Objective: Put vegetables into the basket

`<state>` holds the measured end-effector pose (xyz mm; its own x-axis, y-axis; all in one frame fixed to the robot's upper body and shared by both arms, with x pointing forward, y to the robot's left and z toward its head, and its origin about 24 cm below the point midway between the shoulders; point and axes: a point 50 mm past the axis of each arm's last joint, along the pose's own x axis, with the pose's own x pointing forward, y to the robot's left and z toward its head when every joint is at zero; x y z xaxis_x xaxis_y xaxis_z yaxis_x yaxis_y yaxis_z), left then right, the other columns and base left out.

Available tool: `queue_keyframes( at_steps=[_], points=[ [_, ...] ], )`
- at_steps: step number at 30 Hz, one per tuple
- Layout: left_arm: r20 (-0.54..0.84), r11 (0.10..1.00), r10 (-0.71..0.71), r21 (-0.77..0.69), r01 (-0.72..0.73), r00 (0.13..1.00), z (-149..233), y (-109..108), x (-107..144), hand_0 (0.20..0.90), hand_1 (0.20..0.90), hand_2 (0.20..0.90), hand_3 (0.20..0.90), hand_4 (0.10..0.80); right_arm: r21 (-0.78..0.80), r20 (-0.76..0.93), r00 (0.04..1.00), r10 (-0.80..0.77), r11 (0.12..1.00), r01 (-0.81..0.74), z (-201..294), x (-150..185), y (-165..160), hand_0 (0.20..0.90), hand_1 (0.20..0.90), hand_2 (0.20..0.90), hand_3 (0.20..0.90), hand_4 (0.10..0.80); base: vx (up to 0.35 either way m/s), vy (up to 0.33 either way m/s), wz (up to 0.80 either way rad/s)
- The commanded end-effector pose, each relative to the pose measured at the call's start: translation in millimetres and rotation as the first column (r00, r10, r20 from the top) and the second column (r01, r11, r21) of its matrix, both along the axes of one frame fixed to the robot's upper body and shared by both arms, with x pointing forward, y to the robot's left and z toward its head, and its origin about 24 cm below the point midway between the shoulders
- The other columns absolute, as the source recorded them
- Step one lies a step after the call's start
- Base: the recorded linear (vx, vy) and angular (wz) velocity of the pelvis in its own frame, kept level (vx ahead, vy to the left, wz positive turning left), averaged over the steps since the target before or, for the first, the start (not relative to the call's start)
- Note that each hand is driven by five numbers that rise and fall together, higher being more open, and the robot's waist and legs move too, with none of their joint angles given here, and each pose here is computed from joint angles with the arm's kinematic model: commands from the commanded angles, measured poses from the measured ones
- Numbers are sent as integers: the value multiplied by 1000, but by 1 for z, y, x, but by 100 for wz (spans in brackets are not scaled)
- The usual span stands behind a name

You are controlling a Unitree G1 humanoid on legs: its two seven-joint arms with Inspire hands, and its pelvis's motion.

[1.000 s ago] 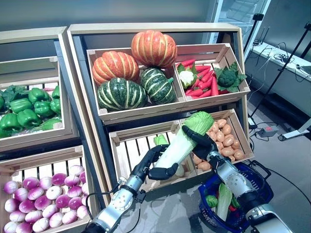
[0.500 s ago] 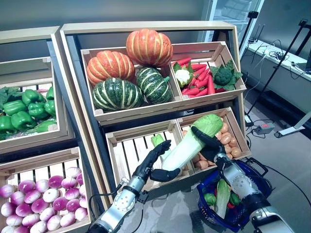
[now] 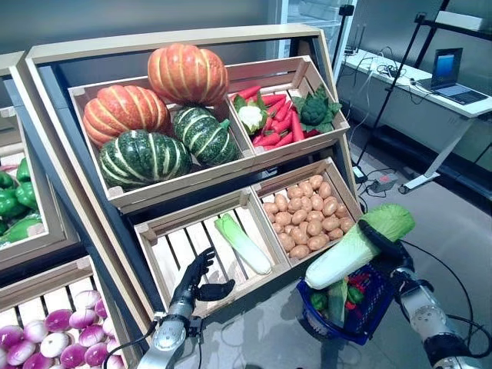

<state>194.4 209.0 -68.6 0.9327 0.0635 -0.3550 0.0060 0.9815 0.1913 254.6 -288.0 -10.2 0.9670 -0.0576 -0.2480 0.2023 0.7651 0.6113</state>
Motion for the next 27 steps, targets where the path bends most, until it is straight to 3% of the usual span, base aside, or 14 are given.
queue_keyframes(
  at_steps=[1,6,11,15,17,27],
  points=[
    [208,999,-31,-3,32,978,32,-8,31,900,900,900,900,800,-125,216,972,-87,985,116,53,24,-32,300,300,300,300,400,23,-30,-5],
    [228,999,-52,6,52,972,35,-7,32,900,900,900,900,800,-195,134,964,-229,948,253,44,11,-59,300,300,300,300,400,19,-14,-2],
    [274,995,-97,17,96,957,47,-14,37,900,900,900,900,800,-243,101,948,-301,917,317,41,11,-64,300,300,300,300,400,-11,-19,-4],
    [464,994,-113,64,94,879,93,-15,70,900,900,900,900,800,-282,176,914,-365,871,402,69,31,-70,300,300,300,300,400,-275,-127,1],
    [572,999,-54,34,43,818,120,-16,86,900,900,900,900,800,-303,220,887,-406,836,458,92,42,-78,300,300,300,300,400,-282,-49,5],
    [751,995,-46,-22,95,658,165,-40,89,900,900,900,900,800,-327,281,821,-496,755,568,151,54,-110,300,300,300,300,400,-131,-46,17]
  ],
)
